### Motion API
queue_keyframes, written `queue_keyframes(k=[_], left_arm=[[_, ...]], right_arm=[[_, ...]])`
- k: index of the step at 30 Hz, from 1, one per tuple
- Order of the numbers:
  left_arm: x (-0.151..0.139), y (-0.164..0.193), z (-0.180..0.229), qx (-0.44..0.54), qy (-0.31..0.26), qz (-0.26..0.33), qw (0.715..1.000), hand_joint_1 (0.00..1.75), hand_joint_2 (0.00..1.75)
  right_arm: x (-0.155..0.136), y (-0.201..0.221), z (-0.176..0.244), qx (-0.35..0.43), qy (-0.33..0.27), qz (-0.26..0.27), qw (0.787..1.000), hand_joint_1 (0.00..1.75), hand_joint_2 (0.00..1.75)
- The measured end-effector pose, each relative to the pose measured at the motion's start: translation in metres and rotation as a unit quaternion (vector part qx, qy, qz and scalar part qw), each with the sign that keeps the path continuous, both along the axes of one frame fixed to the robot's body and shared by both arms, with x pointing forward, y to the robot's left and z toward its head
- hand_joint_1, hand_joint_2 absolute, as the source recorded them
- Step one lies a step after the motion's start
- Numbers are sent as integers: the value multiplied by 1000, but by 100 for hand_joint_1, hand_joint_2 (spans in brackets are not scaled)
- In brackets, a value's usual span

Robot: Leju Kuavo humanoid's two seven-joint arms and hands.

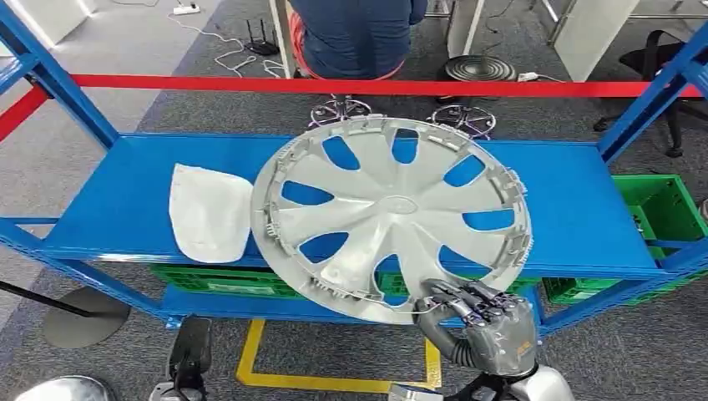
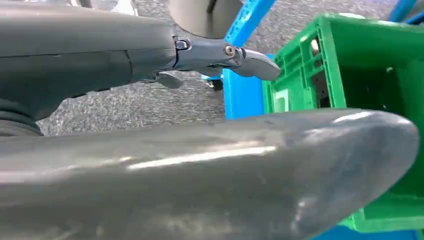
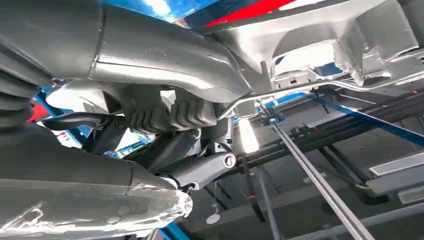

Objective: Take the parts from the cabinet and place them on the table.

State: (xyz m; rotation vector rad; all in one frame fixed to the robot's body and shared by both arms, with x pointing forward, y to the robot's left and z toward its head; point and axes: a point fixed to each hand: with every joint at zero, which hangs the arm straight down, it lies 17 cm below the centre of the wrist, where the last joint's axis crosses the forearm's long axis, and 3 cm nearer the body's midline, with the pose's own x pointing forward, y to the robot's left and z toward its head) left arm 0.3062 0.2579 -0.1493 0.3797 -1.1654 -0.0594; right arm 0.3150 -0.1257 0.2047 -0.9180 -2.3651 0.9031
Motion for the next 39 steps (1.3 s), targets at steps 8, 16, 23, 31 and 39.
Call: queue_keyframes(k=[8,16,23,31,39], left_arm=[[0,4,0,-11,0,19,1000,0,0],[1,3,-2,-26,3,25,999,0,0],[-5,19,-5,19,17,50,998,0,0],[-13,32,-11,29,34,64,997,0,0],[-15,32,-13,25,39,61,997,0,0]], right_arm=[[-1,0,-1,-1,1,0,1000,175,175],[-1,0,-1,-1,1,0,1000,175,175],[-2,1,-3,-4,3,0,1000,175,175],[-5,-3,-6,10,13,-1,1000,175,175],[-5,-4,-4,28,17,1,999,175,175]])
